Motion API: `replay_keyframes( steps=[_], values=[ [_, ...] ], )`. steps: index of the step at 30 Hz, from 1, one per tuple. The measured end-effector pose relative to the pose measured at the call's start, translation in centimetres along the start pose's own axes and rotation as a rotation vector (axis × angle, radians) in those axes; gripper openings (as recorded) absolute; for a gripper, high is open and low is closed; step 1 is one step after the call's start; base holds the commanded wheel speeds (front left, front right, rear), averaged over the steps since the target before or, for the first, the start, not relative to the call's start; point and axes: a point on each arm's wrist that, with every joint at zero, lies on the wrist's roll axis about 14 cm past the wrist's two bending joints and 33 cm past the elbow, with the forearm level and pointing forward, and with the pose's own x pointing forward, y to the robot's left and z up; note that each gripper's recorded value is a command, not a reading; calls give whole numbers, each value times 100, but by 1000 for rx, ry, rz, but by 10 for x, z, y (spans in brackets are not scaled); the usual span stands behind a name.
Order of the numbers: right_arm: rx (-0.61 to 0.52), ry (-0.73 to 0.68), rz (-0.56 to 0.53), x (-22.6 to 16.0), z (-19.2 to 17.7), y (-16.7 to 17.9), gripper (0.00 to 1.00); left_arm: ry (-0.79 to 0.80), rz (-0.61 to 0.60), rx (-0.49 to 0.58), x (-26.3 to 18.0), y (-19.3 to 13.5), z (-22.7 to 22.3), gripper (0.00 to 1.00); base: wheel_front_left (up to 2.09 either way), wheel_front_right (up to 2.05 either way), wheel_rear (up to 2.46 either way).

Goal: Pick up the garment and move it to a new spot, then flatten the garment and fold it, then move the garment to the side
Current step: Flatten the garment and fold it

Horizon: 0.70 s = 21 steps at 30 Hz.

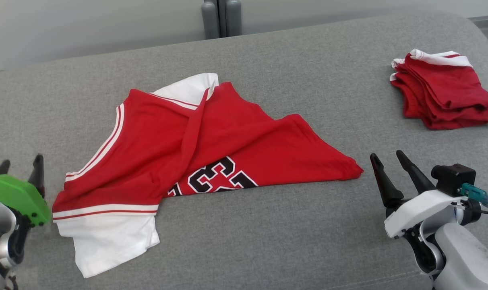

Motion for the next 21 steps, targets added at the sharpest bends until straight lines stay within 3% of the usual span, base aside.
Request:
replay_keyframes(
  steps=[2, 9, 14, 21],
  values=[
    [1, -4, 1, 0, 1, 1, 100, -166, 5, 4, -3, -8, 27, 100, 0, 0, 0],
    [-7, -12, 13, 2, 4, 3, 100, -395, -51, -44, -28, -63, 51, 100, 0, 0, 0],
    [-27, -3, 39, 8, 2, 7, 100, -387, -54, -126, -50, -83, 12, 100, 0, 0, 0],
    [-28, -59, 141, 44, 29, 38, 100, -434, -69, -156, -59, -89, 10, 100, 0, 0, 0]
  ],
)
